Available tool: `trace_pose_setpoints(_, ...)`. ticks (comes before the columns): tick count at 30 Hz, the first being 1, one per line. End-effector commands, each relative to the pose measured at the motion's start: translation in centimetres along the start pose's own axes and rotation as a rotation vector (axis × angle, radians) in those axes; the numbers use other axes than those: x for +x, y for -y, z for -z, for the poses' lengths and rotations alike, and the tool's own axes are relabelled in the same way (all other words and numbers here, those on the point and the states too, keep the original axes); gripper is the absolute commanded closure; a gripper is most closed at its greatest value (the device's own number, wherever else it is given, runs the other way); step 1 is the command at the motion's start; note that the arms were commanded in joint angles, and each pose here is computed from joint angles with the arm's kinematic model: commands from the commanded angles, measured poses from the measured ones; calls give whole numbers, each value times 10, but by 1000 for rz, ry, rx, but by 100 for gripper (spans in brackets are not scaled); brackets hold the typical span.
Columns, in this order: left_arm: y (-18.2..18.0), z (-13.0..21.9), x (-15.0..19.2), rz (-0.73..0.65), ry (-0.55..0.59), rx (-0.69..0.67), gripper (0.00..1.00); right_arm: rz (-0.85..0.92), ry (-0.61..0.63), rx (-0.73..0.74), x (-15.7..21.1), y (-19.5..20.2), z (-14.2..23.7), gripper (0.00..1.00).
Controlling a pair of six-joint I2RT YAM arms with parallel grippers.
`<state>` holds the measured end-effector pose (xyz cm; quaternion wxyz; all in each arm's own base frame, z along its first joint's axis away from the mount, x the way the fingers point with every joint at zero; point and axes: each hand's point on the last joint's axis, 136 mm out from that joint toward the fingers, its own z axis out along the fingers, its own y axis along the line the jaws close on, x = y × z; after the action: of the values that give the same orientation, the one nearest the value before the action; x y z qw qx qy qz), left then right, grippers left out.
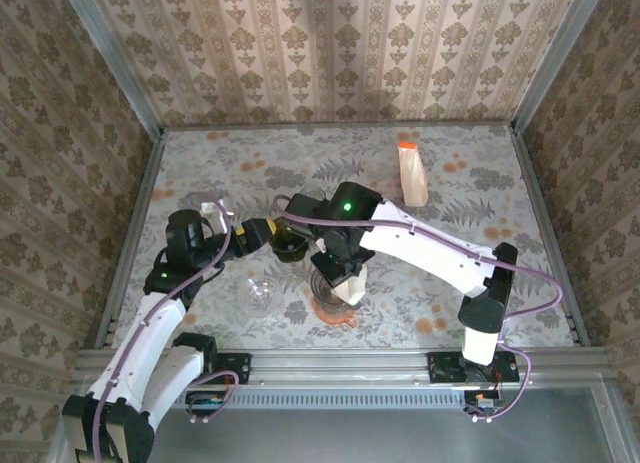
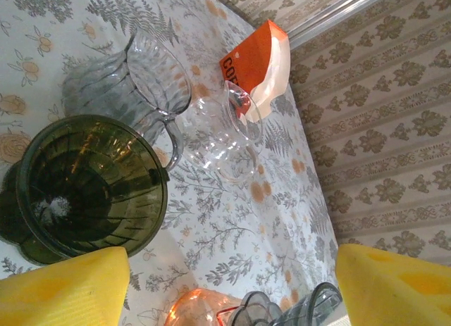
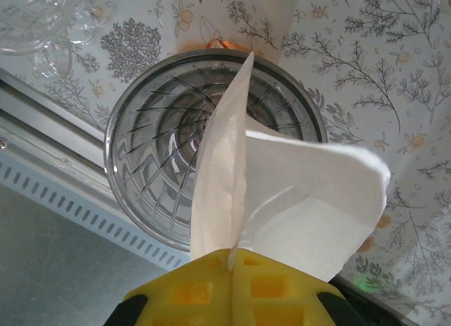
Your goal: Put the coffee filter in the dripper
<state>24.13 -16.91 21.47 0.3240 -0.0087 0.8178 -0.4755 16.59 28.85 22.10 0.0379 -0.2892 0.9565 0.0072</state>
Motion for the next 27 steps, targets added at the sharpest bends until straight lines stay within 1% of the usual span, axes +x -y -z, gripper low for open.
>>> trace_pose_setpoints(1, 11, 0, 4, -37, -28, 32, 21, -2, -10, -32, -1, -9, -11, 100)
trace_pose_setpoints(6, 12, -3, 11, -36, -58, 34, 21, 1, 1, -60, -3, -15, -17, 100)
trace_pose_setpoints(11, 14, -2, 14, -37, -73, 34, 19, 4, 37, -73, -5, -15, -12, 83)
trace_pose_setpoints(19, 21, -1, 13, -38, -83, 40, 22, -5, 144, -80, -8, -7, 7, 55)
trace_pose_setpoints(24, 28, -1, 10, -47, -77, 48, 22, -14, 223, -91, -11, -3, 22, 43)
trace_pose_setpoints(27, 35, -1, 9, -57, -81, 53, 23, -20, 271, -94, -13, 1, 31, 38)
